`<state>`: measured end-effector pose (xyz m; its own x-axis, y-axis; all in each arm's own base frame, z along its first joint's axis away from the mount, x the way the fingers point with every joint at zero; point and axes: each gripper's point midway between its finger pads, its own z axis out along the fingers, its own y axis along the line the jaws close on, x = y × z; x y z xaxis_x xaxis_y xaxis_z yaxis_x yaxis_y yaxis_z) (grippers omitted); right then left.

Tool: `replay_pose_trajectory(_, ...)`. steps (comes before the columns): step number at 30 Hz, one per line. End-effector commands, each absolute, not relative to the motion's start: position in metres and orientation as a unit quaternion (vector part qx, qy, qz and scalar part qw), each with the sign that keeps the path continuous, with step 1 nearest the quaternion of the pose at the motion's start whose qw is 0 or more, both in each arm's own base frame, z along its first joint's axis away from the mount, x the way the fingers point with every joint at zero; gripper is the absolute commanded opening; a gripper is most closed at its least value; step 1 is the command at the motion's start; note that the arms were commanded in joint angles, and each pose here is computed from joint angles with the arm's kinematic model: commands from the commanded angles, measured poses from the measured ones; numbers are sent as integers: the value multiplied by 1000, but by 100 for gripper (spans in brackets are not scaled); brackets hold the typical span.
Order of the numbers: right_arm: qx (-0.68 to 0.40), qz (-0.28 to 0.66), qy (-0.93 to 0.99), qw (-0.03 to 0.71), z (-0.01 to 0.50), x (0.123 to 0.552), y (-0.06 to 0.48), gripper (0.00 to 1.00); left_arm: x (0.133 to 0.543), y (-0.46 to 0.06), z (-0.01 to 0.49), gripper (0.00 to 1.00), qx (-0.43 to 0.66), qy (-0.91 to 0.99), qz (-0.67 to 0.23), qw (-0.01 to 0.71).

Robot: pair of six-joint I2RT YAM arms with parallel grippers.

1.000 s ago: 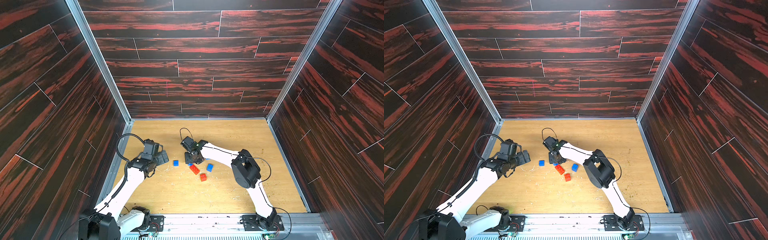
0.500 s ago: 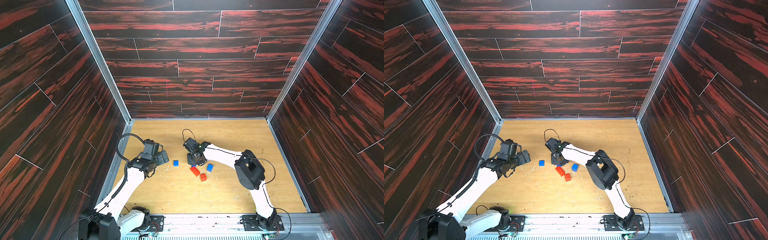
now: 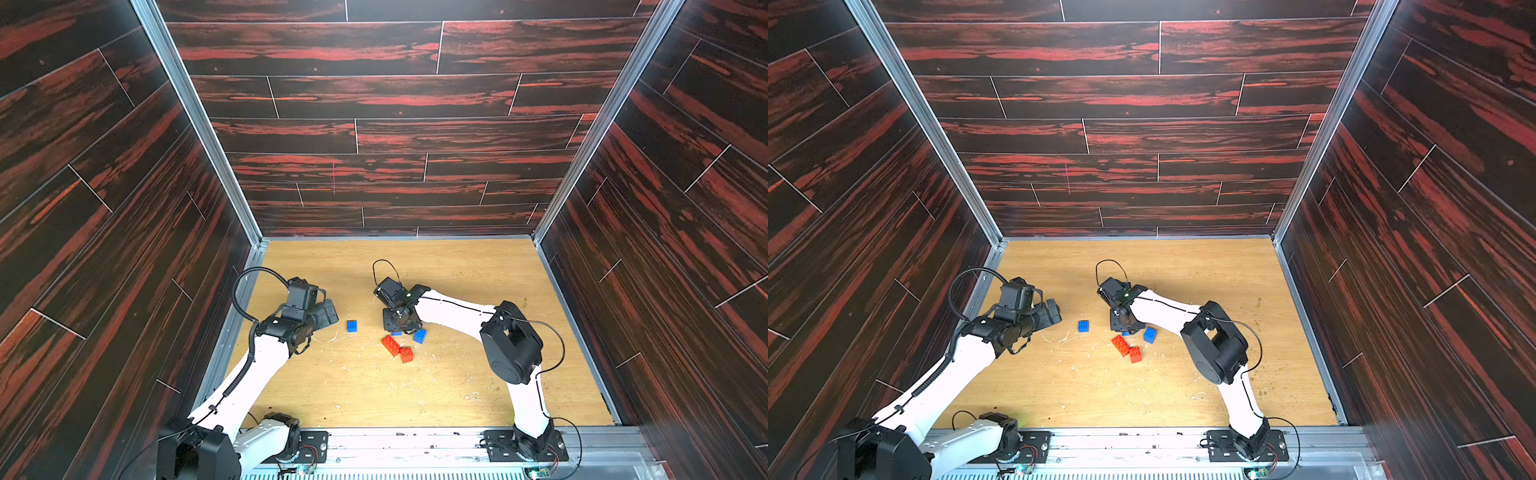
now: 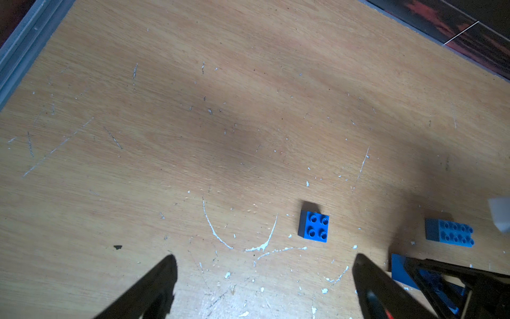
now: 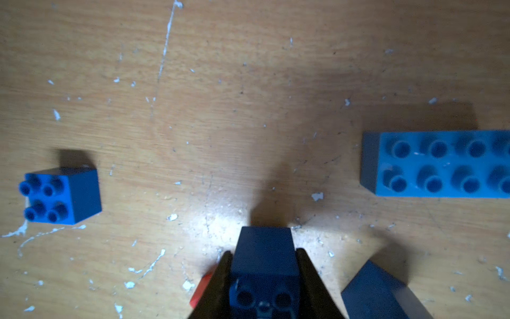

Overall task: Assemble a giraffe with lego
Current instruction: Adjust the lego brick at the center of the board.

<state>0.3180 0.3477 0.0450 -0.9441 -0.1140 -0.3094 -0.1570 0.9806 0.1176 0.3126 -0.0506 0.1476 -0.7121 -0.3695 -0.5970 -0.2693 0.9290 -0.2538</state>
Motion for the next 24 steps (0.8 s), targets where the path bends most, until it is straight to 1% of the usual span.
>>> replay_pose_trajectory(1,-69,72,985,142,37,322,359,26,312,-53,155,100,-173,920,-81,343)
replay_pose_trajectory(10,-68,41,988,132,23,318,353,28,310,-51,157,100,-171,919,-76,347)
replay_pose_trajectory(11,-68,41,988,132,23,317,353,30,310,-51,157,100,-171,919,-76,346)
replay_pose_trajectory(13,-68,46,988,133,26,317,356,39,311,-51,156,100,-171,920,-78,344)
replay_pose_trajectory(15,-70,49,987,134,28,317,358,42,312,-52,156,100,-170,920,-78,344)
replay_pose_trajectory(18,-71,59,986,141,34,318,363,61,312,-52,156,100,-169,920,-78,344)
replay_pose_trajectory(19,-71,64,985,145,38,319,364,63,312,-52,157,100,-169,920,-78,344)
replay_pose_trajectory(22,-73,76,981,163,55,323,367,68,313,-52,158,100,-167,920,-77,346)
replay_pose_trajectory(24,-74,77,978,179,72,323,364,68,312,-52,159,100,-166,921,-75,345)
